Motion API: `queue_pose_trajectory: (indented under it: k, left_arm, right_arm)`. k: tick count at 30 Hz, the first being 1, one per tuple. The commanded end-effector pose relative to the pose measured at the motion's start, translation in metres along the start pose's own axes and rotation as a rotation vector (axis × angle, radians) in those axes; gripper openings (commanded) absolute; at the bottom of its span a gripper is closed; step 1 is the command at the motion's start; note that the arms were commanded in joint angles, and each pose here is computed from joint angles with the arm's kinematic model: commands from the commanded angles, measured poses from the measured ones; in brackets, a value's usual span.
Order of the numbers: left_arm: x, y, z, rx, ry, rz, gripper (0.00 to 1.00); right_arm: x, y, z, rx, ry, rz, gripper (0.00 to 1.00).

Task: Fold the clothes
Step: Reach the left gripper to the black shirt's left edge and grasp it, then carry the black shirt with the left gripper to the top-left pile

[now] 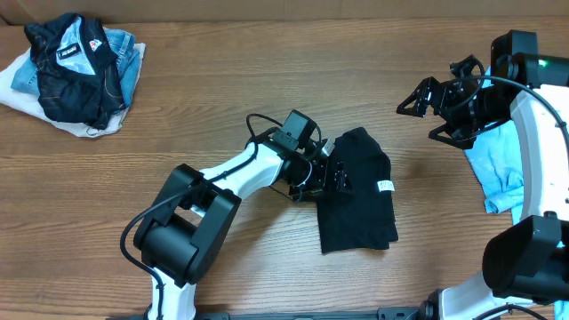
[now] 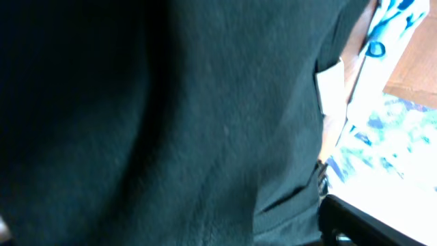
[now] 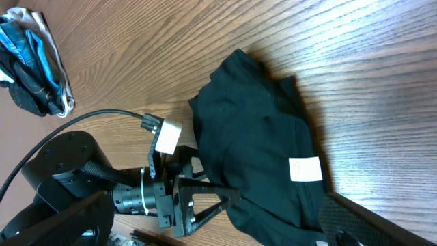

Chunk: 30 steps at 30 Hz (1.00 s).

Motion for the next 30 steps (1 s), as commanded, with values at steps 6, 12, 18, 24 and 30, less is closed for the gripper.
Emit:
queue_pose_trajectory:
  k: [6,12,18,24,30]
  left_arm:
    - [0.003,-0.012,0.015,-0.015,-0.121,-0.121,0.68]
    - [0.001,-0.025,0.015,0.022,-0.151,-0.205,0.28]
    - [-0.007,-0.035,0.026,0.029,-0.222,-0.27,0.07]
    - [-0.032,-0.055,0.046,-0.001,-0.234,-0.346,0.04]
    - [-0.083,-0.086,0.085,-0.039,-0.241,-0.473,0.04]
  right_arm:
    - [-0.012,-0.001,0.006,-0.019,-0.002,-0.043,1.0]
    - [-0.012,0.0,0.006,-0.014,0.001,-0.035,1.0]
    - [-0.012,0.003,0.003,-0.005,0.018,-0.024,1.0]
    - [-0.012,0.007,0.003,0.005,0.028,-0.006,1.0]
    - [-0.012,0.009,0.002,0.012,0.03,0.004,1.0]
Point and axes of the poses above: each gripper's point midway between its finger pads, its own x axis out along the fingers, its own z axis along the line the jaws close on, y = z × x, the point moved 6 cm from there along -x, back along the fingers, and after that the axes turned 1 degree about x, right-handed, at the moved point
